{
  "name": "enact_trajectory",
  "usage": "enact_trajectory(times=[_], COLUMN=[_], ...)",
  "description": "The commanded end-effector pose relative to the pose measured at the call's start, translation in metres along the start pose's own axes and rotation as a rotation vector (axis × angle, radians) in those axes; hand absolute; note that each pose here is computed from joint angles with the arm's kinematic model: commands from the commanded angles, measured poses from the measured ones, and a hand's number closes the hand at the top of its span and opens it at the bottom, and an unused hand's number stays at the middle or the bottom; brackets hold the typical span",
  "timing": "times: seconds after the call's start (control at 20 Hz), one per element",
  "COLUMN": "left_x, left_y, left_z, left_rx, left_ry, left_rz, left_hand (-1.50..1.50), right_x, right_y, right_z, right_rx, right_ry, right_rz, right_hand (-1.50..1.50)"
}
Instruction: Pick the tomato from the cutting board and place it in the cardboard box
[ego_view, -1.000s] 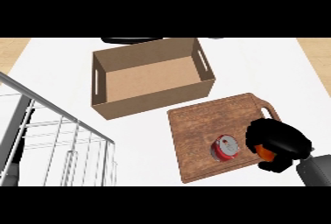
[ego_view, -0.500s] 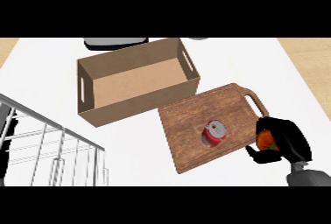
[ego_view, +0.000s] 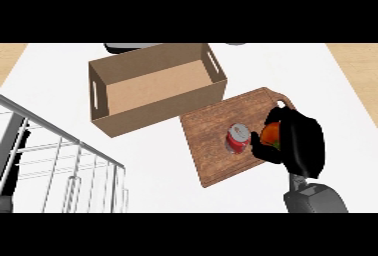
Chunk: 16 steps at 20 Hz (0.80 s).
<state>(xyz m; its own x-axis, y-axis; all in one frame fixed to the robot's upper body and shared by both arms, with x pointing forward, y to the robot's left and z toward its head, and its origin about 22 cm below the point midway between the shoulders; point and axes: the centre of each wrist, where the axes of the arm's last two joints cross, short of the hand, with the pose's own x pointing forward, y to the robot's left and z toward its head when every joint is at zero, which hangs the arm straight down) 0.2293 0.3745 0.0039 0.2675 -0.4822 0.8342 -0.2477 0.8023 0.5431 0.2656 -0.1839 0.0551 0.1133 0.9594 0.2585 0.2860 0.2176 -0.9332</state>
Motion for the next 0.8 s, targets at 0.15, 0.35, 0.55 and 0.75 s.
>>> enact_trajectory(times=[0.15,0.35,0.55,0.75], left_x=[0.026,0.038,0.034,0.036], left_y=[-0.026,-0.026,-0.03,-0.022], left_z=[-0.018,-0.027,-0.03,-0.025], left_rx=[-0.037,-0.028,-0.045,-0.069], left_ry=[-0.052,-0.073,-0.068,-0.093], left_rz=[0.004,-0.012,-0.012,-0.003], left_hand=[0.0,0.0,0.0,0.0], right_x=[0.109,0.156,0.18,0.196], right_y=[-0.073,-0.08,-0.088,-0.09], right_z=[0.01,-0.008,-0.053,-0.092], right_rx=[-0.062,-0.059,-0.068,-0.079], right_ry=[-0.016,0.01,0.046,0.102], right_rz=[-0.03,-0.15,-0.222,-0.31], right_hand=[1.5,1.5,1.5,1.5])
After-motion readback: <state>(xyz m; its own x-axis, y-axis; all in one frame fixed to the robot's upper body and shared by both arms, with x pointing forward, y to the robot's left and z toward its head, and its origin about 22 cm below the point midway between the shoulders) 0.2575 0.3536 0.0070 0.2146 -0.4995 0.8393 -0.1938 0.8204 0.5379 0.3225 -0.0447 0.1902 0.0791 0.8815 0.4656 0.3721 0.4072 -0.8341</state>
